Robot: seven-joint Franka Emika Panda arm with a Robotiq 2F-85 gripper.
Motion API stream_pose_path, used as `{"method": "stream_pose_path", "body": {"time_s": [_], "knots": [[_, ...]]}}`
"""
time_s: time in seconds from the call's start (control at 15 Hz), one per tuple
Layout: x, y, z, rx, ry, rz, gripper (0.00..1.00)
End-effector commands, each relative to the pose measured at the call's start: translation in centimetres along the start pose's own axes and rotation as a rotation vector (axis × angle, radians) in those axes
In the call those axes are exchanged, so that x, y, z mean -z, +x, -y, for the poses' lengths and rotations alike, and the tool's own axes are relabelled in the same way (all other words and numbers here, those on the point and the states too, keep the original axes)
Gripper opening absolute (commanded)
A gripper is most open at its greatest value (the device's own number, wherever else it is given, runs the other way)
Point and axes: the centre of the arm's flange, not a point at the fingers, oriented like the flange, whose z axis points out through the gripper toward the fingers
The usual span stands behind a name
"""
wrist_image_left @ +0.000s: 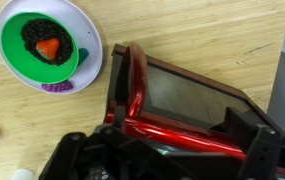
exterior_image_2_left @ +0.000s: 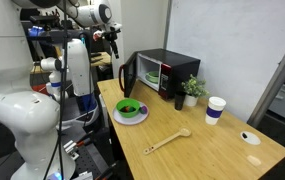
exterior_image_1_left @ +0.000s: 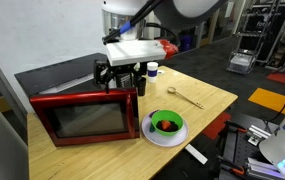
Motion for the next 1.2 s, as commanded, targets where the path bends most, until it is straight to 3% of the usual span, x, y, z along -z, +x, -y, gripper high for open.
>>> {"method": "stream_pose_path", "body": {"time_s": [0.0,0.33,0.67,1.13], "knots": [[3.0,1.3,-2.7,0.064,-0.03,0.004,1.0],[5.3,6.6,-6.8,0.164,-0.073,0.026,1.0],[5.9,12.4,-10.1,0.196,-0.065,0.026,1.0],[1.5,20.1,-13.2,0.176,-0.021,0.084,1.0]]}}
